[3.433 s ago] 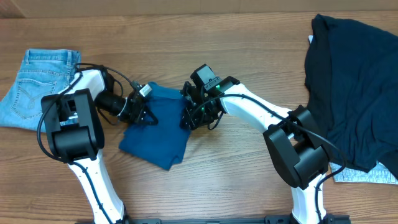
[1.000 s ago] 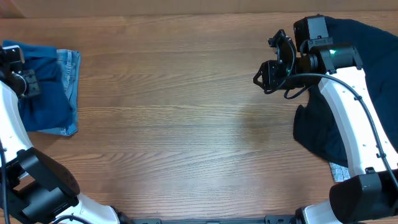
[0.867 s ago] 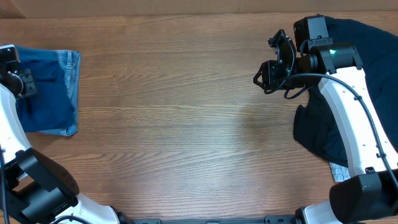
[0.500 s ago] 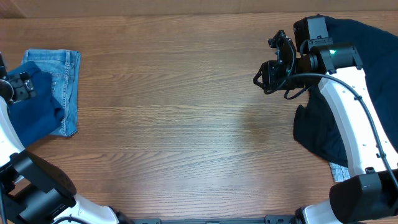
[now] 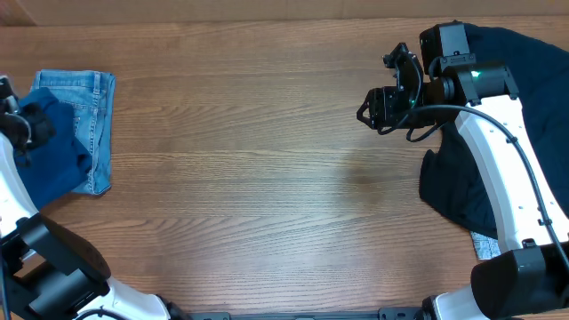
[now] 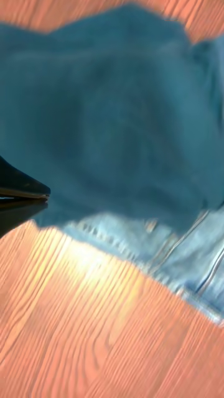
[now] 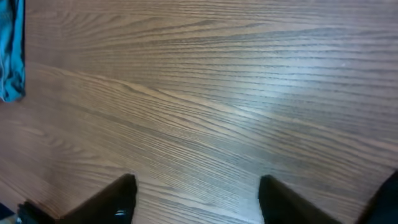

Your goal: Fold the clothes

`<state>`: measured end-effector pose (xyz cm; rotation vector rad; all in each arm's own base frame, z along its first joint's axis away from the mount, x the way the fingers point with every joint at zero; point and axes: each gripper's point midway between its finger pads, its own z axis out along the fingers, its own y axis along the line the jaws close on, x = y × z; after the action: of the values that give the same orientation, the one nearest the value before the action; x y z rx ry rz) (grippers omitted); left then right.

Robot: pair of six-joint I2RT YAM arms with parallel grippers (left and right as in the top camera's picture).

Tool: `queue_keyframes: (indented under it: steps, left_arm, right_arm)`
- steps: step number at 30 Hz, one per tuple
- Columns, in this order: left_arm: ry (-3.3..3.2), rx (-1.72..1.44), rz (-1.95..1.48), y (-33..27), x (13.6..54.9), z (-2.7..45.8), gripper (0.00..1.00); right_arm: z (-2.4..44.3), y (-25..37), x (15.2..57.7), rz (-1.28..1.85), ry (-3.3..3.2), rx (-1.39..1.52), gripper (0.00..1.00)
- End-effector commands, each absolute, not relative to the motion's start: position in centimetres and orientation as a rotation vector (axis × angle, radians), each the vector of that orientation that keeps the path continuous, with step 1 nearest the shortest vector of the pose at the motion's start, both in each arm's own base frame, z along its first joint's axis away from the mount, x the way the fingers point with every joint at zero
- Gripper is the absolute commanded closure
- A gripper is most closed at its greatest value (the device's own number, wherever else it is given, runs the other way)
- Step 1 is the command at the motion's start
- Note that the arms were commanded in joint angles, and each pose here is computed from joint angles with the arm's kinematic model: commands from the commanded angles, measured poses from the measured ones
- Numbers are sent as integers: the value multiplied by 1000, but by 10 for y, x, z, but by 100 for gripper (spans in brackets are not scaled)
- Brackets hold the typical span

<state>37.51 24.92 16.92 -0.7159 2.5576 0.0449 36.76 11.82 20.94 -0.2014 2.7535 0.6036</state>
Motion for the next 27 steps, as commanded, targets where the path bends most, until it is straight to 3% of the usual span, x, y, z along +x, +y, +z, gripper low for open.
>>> queue_keyframes:
  steps: [1,4,11,12,13,14,19,27]
  left_arm:
    - [2563,-626,-70,203,397,182,96]
    - [2592,-520,-88,167,406,188,96]
    - [2685,-234,-96,67,416,194,94]
    - [2690,-213,-109,55,417,194,85]
    - [2693,-167,-119,41,419,194,57]
    - [2696,-134,-127,31,420,194,0]
    - [2708,-12,-197,-12,419,194,0]
    - [2765,-67,-229,-16,401,194,0]
  right_arm:
    - [222,117,369,595,2710,-215,16]
    - [223,112,378,539,2680,-209,5]
    - [222,81,429,240,2556,-137,0]
    - [219,82,433,240,2555,-137,0]
    - [217,82,436,242,2554,-137,0]
    - [212,83,438,244,2561,-137,0]
    - [214,84,445,246,2533,-138,0]
    - [207,83,424,274,2621,-90,0]
